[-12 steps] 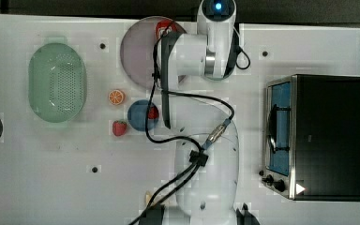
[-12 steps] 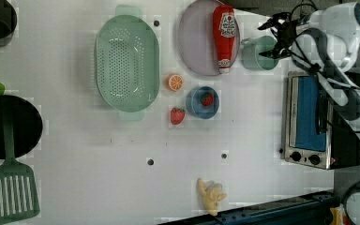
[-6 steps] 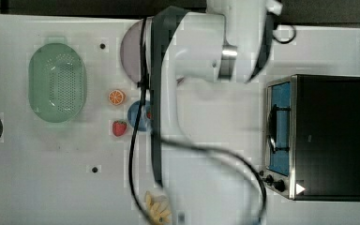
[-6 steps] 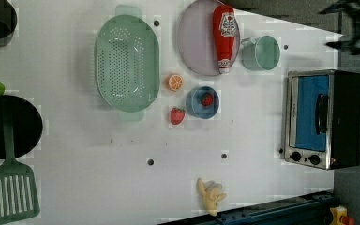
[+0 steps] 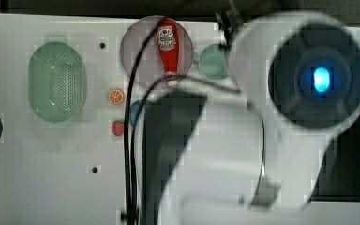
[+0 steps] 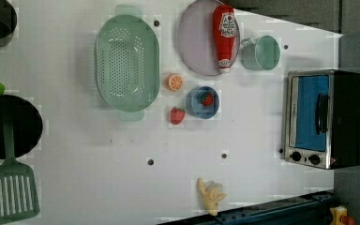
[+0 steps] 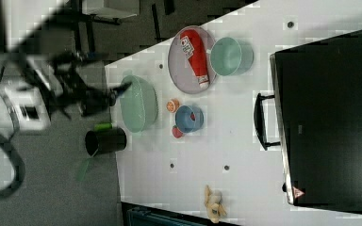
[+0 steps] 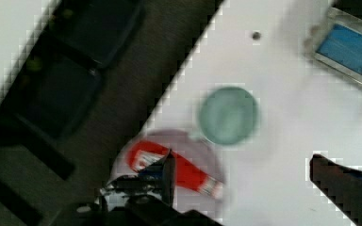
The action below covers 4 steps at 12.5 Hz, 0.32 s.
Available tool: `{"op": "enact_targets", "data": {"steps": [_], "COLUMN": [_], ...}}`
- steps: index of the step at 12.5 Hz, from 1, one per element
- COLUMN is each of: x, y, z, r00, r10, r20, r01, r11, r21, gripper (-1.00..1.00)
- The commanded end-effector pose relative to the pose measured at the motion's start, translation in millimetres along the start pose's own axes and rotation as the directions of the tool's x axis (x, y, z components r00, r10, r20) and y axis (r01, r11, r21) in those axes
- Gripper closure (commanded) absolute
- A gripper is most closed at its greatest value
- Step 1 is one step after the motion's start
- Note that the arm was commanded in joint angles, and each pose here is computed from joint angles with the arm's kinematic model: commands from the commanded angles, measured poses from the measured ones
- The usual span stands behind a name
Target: Drag mug forwards.
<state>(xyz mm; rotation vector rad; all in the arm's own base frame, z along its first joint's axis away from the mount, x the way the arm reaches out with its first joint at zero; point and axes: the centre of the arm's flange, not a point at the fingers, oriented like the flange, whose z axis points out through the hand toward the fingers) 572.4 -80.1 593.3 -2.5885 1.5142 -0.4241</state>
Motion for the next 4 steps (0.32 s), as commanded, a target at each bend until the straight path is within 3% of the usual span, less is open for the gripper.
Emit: {"op": "enact_targets", "data": {"steps": [1,4], "x": [-45,-81], "y": [41,80], "z": [45,5], "r00": [0.990,0.975], "r10": [-0.094,-0.094], "r20": [0.107,0.200], "r01": [0.108,0.138], "r11": [0.986,0.966], "r21": [-0.129,-0.218], "gripper": [-1.00,-1.00]}}
